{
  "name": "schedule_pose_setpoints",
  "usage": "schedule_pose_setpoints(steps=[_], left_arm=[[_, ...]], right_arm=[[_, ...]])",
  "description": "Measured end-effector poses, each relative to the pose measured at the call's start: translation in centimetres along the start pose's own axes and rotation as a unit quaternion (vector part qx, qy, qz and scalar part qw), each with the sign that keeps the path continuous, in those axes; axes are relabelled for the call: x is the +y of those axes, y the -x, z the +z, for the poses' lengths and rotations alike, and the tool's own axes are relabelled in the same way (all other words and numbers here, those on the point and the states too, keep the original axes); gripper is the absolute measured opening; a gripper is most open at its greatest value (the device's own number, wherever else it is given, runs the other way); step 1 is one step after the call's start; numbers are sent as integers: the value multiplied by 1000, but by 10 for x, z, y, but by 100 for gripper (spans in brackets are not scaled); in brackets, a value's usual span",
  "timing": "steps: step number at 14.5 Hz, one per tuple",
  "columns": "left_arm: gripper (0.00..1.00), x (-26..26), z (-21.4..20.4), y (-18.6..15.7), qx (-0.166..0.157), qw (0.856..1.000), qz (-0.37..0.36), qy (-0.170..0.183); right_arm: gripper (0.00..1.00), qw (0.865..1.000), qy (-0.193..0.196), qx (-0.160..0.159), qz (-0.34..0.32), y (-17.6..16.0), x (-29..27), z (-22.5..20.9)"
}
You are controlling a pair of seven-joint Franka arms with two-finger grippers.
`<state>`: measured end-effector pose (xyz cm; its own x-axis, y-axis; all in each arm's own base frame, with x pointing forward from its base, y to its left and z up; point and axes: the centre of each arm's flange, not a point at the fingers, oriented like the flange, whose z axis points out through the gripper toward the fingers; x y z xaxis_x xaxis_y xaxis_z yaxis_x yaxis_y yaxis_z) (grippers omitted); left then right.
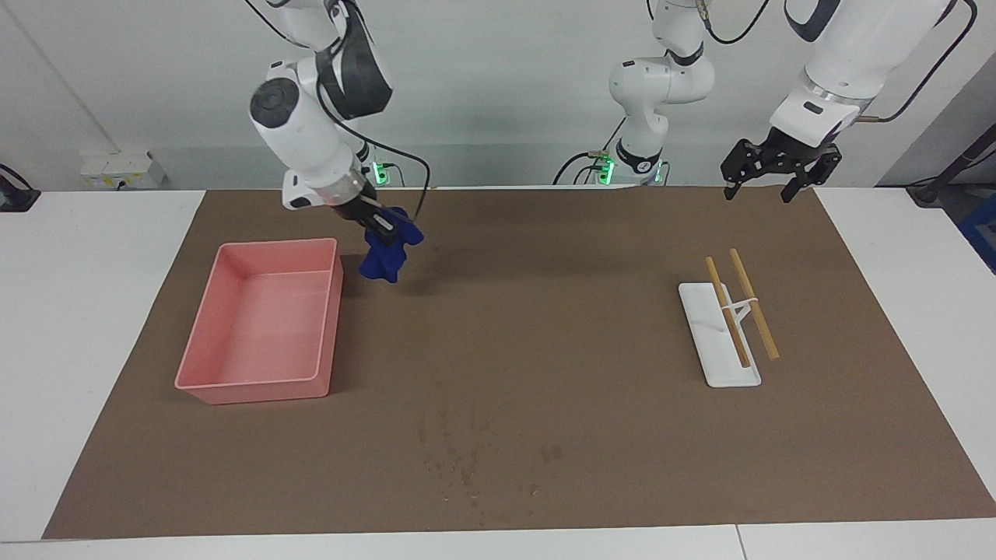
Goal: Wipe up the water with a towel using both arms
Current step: 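Carry the cloth into the pink bin with the right gripper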
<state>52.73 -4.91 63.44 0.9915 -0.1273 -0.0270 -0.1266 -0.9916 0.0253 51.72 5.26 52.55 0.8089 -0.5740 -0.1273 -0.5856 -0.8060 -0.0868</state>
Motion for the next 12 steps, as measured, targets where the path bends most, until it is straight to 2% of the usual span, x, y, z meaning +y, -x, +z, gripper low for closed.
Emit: schedule_pose_setpoints(steps=[3,6,12], left_arm=[[100,0,0,0,0,1000,0,0],[100,0,0,0,0,1000,0,0],[100,0,0,0,0,1000,0,0]], right_arm=[[14,998,4,13,-63,-40,37,4],[14,990,7,12,-143,-60,50,26],[14,975,50,-39,-213,-84,64,101]])
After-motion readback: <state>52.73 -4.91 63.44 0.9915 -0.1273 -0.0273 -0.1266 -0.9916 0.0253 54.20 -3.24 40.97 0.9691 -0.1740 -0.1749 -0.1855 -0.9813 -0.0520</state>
